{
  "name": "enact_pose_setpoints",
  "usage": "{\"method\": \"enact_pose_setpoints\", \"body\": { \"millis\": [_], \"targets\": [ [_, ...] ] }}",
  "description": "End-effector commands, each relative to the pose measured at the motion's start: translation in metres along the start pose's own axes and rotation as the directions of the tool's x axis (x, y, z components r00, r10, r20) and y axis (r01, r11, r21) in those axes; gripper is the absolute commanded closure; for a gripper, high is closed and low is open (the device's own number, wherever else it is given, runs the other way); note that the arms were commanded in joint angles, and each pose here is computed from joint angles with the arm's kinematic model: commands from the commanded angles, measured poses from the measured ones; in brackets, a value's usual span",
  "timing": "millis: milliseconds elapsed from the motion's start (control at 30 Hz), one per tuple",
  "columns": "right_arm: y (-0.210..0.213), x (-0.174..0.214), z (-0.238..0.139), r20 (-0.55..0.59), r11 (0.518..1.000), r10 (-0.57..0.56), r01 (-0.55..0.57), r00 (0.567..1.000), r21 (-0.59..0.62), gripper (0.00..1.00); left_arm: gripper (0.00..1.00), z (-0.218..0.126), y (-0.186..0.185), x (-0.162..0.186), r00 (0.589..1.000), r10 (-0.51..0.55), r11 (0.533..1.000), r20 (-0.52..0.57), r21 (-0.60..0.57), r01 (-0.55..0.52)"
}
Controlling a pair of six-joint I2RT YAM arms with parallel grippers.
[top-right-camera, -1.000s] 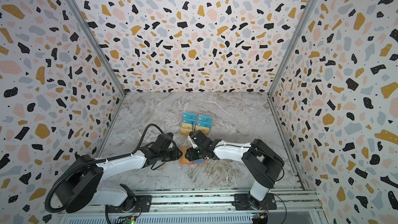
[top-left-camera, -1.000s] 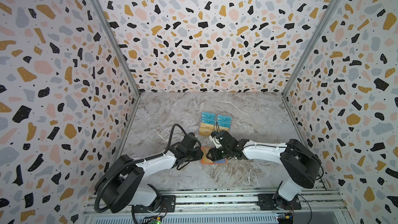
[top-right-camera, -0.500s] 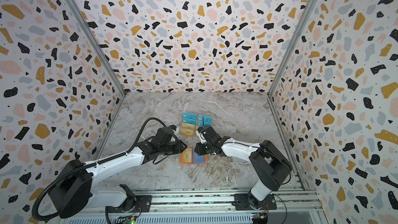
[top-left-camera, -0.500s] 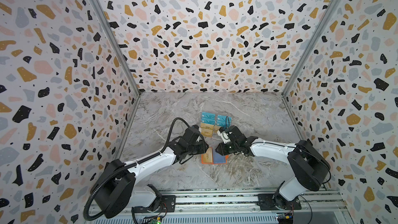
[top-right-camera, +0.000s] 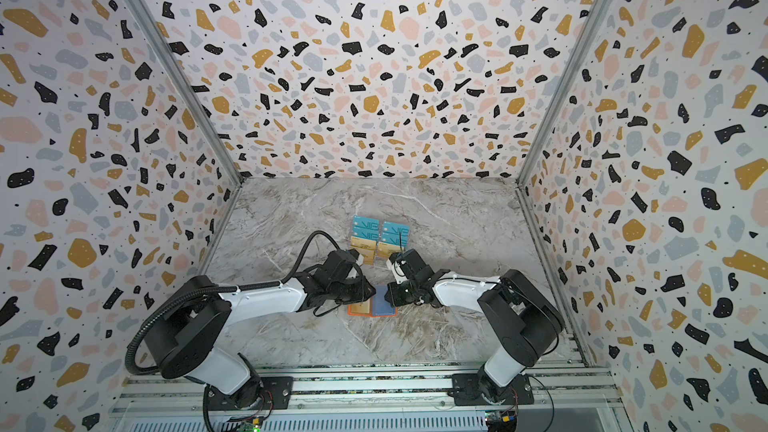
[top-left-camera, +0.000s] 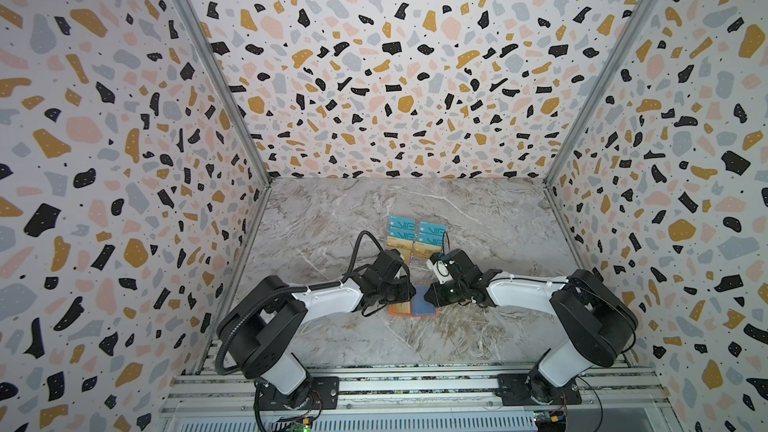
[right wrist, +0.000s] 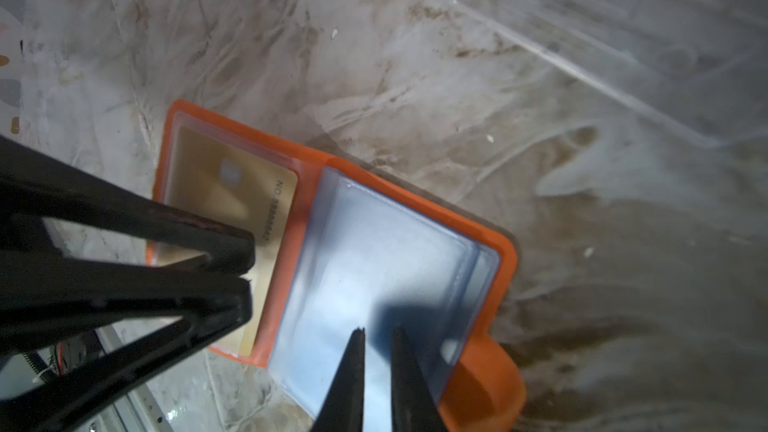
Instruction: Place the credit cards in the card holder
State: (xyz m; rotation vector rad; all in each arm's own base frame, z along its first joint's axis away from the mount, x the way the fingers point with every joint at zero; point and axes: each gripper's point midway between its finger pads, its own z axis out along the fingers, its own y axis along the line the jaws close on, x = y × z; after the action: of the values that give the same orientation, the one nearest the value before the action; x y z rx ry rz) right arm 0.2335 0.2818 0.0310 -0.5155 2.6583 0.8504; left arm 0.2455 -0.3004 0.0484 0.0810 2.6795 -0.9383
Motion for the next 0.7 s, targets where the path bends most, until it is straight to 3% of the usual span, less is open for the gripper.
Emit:
{"method": "enact_pose_setpoints", "body": {
  "millis": [0,667],
  "targets": [
    [-0.010,0.006,0.000,-0.009,0.999,-0.008,0.008,1.000,0.042,0.84,0.75,0.006,-0.014,-0.008,1.000,-0.006,0.998,0.021,0.059,0.004],
    [-0.017,0.014,0.005,-0.022,0.999,0.018,-0.017,1.000,0.051,0.84,0.73,0.027,0.019,0.013,0.999,-0.044,0.999,-0.026,-0.009,0.044]
  ]
}}
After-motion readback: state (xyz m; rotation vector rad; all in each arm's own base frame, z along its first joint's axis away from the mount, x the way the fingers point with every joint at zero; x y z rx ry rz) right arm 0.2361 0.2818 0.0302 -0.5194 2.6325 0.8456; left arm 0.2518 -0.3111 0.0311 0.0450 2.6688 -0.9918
